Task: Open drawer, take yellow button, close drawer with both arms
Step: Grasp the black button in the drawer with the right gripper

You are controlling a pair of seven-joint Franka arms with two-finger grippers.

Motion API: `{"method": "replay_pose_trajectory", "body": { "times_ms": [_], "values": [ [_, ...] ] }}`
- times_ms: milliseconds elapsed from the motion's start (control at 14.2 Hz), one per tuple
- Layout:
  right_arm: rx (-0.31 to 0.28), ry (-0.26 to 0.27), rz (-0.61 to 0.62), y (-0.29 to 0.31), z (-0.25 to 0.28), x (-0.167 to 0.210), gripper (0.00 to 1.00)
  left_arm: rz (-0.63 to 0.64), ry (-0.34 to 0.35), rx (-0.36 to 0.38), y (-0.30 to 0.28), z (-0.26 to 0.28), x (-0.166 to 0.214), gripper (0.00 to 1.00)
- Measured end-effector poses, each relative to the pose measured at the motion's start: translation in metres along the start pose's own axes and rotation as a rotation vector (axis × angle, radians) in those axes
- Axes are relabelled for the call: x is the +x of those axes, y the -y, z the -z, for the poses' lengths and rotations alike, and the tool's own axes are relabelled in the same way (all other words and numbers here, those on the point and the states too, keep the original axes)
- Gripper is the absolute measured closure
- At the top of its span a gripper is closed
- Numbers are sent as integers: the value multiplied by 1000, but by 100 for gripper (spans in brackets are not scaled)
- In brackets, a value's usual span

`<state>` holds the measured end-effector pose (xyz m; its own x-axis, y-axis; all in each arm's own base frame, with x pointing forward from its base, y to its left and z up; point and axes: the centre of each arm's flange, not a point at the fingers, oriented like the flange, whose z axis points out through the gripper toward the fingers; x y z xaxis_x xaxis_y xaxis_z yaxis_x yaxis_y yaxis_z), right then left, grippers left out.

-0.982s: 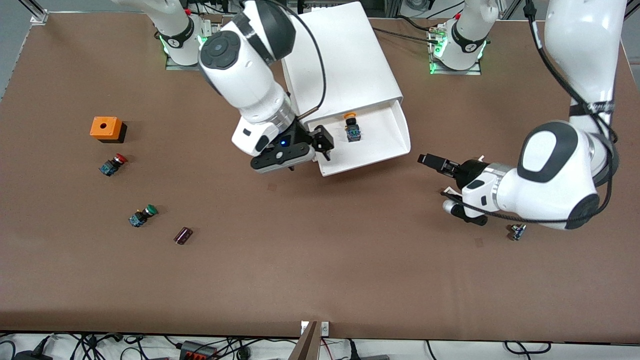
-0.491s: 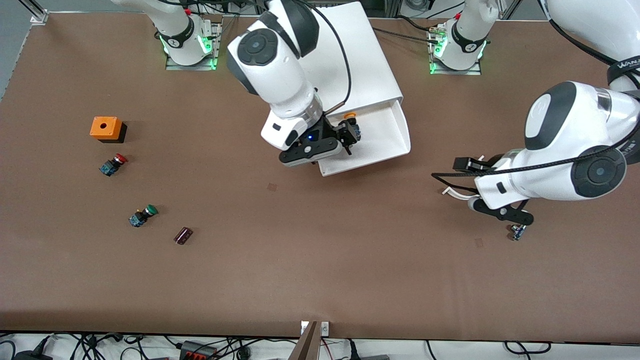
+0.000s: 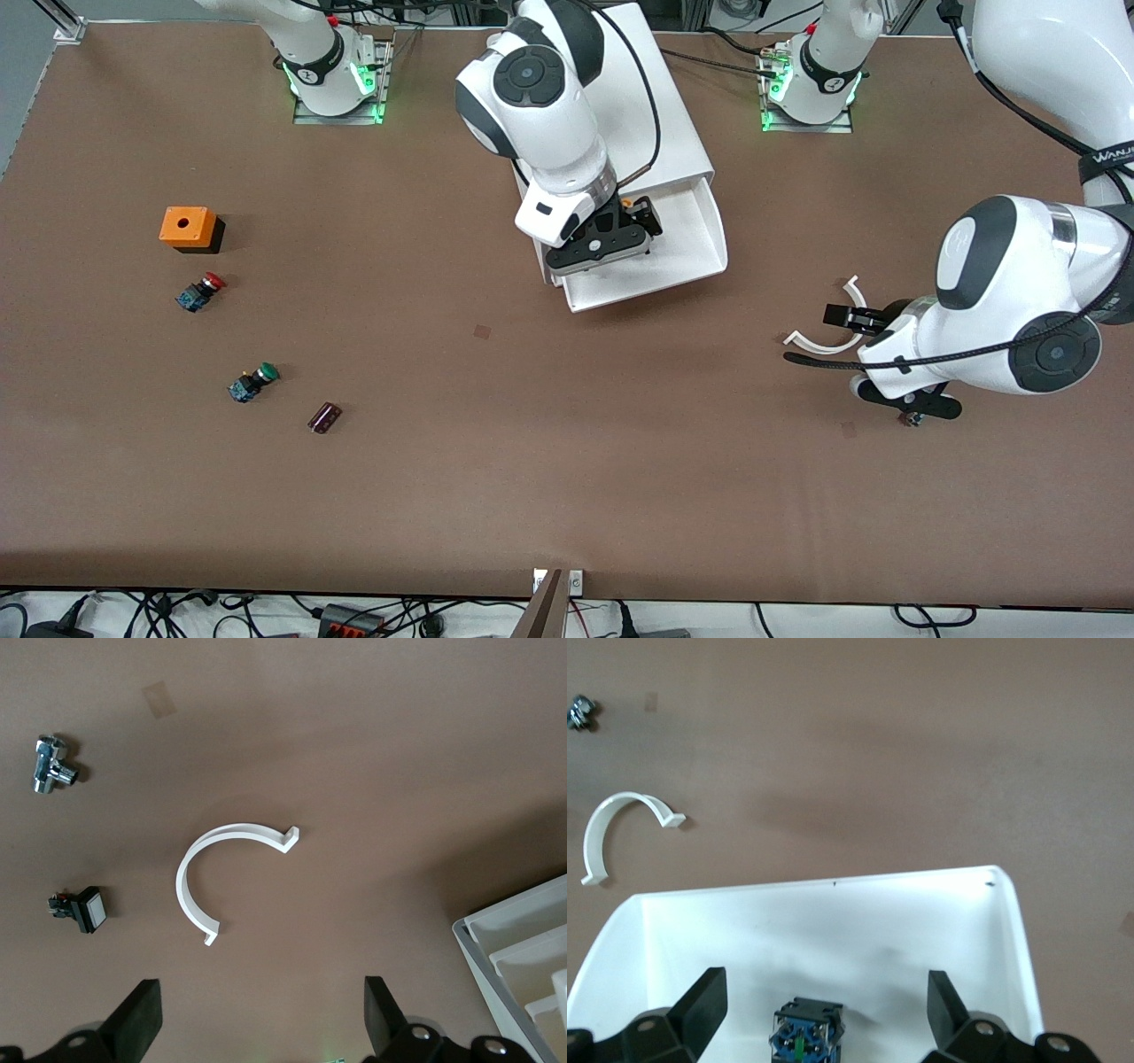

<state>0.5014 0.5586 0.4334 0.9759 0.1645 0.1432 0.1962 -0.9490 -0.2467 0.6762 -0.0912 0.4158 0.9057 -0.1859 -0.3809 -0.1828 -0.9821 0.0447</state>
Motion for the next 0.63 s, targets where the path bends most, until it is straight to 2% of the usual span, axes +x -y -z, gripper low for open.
{"method": "replay_pose_trajectory", "body": {
  "times_ms": [281,632],
  "values": [
    [-68,50,33,18,-15,-16,0,14,20,-19,-2,-9,1,0],
    [-98,87,56,32,-39,-31,0,81,39,-27,-5,-17,2,0]
  ]
}}
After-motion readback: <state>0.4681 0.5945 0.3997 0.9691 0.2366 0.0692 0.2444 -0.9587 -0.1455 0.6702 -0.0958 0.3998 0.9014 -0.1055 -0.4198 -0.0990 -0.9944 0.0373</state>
